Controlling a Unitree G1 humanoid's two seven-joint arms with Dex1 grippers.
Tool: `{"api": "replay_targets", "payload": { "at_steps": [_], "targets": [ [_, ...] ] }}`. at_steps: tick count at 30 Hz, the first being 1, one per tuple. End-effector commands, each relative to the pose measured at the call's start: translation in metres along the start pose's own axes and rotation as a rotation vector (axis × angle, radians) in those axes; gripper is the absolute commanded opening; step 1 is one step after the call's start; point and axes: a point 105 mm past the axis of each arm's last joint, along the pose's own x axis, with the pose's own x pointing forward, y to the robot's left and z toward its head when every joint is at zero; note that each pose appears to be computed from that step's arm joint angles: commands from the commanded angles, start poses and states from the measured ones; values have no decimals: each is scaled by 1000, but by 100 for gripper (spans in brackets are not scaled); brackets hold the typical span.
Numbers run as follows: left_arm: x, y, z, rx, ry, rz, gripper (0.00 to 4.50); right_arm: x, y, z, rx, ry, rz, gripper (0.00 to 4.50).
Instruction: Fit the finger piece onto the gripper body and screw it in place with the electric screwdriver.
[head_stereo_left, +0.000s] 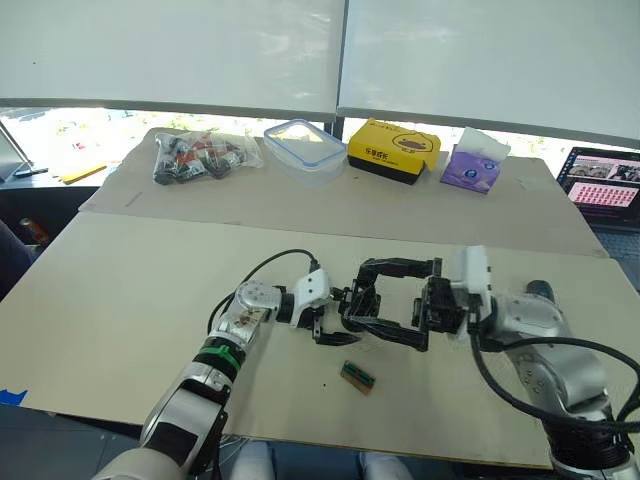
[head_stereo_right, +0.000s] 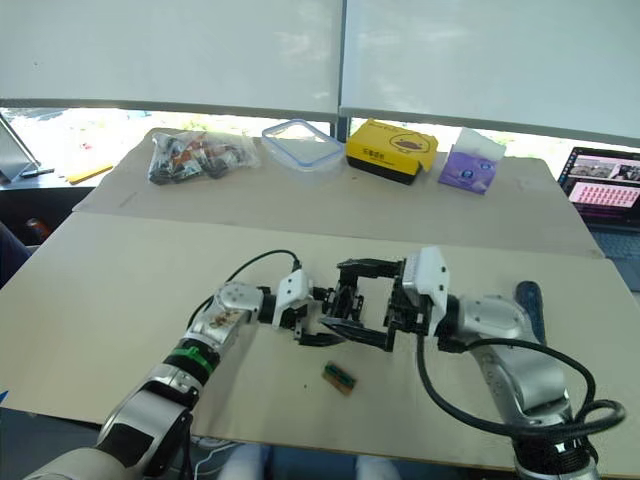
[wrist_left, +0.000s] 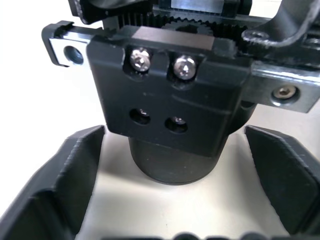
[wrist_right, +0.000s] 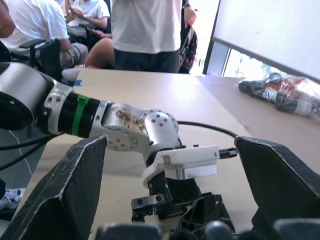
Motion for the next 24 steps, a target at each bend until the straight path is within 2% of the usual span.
{"api": "replay_targets", "payload": {
  "at_steps": [1,4,7,12,14,19,24],
  "targets": [
    [-18,-3,-10,-22,18,23,447,-12,4,27,-89,-54,-28,450],
    [-43,-7,-14,-44,19,47,447,-28,4,32,-100,-37,-106,450],
    [-73,-14,-13,-73,1,64,447,-56,6,24,-68,41,-222,450],
    [-122,-25,6,-43,-113,106,447,-118,17,4,-19,181,-498,450],
    [-134,-29,12,-28,-130,122,447,-138,24,0,-12,219,-595,450],
    [-144,-41,38,44,-198,115,447,-205,55,-17,11,343,-939,450],
    [-145,-47,46,56,-212,115,447,-238,91,-32,89,427,-1158,450]
  ]
}}
